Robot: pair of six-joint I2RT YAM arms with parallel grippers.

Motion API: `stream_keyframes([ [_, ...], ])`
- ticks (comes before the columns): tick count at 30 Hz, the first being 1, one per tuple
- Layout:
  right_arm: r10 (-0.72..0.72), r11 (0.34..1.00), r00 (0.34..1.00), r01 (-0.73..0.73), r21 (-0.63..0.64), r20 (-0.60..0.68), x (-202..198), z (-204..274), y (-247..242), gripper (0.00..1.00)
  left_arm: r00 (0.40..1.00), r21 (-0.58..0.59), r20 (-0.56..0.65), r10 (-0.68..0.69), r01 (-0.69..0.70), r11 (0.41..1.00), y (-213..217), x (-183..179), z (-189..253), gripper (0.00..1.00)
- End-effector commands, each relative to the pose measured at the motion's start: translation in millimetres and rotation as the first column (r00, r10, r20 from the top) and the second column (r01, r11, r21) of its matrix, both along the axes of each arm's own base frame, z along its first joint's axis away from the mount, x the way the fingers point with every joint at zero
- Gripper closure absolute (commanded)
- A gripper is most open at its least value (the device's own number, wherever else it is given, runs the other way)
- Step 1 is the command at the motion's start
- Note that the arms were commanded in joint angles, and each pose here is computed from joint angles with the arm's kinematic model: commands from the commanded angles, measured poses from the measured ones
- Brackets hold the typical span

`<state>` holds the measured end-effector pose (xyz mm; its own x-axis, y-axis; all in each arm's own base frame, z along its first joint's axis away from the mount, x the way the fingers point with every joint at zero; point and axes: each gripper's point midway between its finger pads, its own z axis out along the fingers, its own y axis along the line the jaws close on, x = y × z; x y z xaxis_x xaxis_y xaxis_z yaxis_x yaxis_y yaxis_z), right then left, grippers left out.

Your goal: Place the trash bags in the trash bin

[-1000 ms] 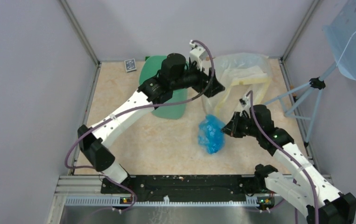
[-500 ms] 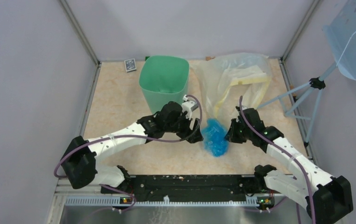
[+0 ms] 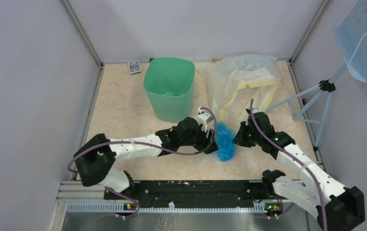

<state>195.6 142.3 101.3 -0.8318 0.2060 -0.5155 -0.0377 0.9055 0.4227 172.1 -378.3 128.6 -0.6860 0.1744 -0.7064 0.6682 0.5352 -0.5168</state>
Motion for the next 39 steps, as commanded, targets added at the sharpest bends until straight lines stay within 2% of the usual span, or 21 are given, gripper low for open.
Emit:
stream_keyframes([
  [1, 0.006, 0.999, 0.998, -0.009, 0.052, 0.055, 6, 15, 9, 1.0, 0.993, -0.024, 0.007, 0.115, -0.115, 0.993, -14, 12, -18, 0.35],
  [10, -0.027, 0.998, 0.995, 0.021, 0.057, 0.099, 10, 28, 5, 1.0, 0.95, 0.036, -0.039, 0.31, -0.309, 0.95, -2, 33, -50, 0.38],
  [12, -0.043, 0.997, 0.992, 0.035, 0.069, 0.116, 12, 32, 4, 1.0, 0.951, 0.031, -0.041, 0.307, -0.306, 0.951, -3, 32, -55, 0.44],
  [13, -0.053, 0.996, 0.991, 0.043, 0.081, 0.126, 14, 35, 5, 1.0, 0.953, 0.023, -0.039, 0.3, -0.299, 0.954, -4, 32, -56, 0.52],
  [14, -0.087, 0.991, 0.984, 0.068, 0.119, 0.157, 17, 44, 5, 1.0, 0.96, 0.007, -0.027, 0.279, -0.279, 0.96, -10, 34, -55, 0.95],
  [15, -0.11, 0.988, 0.98, 0.089, 0.129, 0.167, 19, 48, 4, 1.0, 0.96, 0.016, -0.022, 0.28, -0.28, 0.96, -10, 35, -55, 1.0],
  [19, -0.25, 0.967, 0.937, 0.229, 0.11, 0.243, 30, 70, -21, 1.0, 0.939, 0.079, 0.004, 0.344, -0.343, 0.936, 8, 42, -54, 1.0],
  [22, -0.343, 0.938, 0.88, 0.339, 0.07, 0.328, 36, 95, -49, 1.0, 0.932, 0.103, 0.034, 0.361, -0.363, 0.926, 32, 42, -44, 1.0],
  [25, -0.37, 0.924, 0.842, 0.379, 0.058, 0.393, 37, 114, -63, 1.0, 0.93, 0.122, 0.057, 0.364, -0.369, 0.921, 55, 38, -34, 1.0],
  [29, -0.408, 0.902, 0.818, 0.43, 0.041, 0.405, 37, 116, -74, 1.0, 0.923, 0.135, 0.064, 0.378, -0.384, 0.914, 82, 33, -22, 1.0],
  [32, -0.606, 0.772, 0.718, 0.634, 0.036, 0.342, 29, 101, -105, 1.0, 0.913, 0.146, 0.073, 0.401, -0.407, 0.902, 99, 33, -18, 1.0],
  [33, -0.623, 0.755, 0.705, 0.655, 0.028, 0.338, 27, 98, -109, 1.0, 0.906, 0.157, 0.08, 0.415, -0.423, 0.893, 107, 35, -17, 1.0],
  [39, -0.597, 0.783, 0.74, 0.621, 0.028, 0.31, 27, 86, -100, 1.0, 0.836, 0.175, 0.106, 0.539, -0.549, 0.817, 153, 53, -3, 1.0],
])
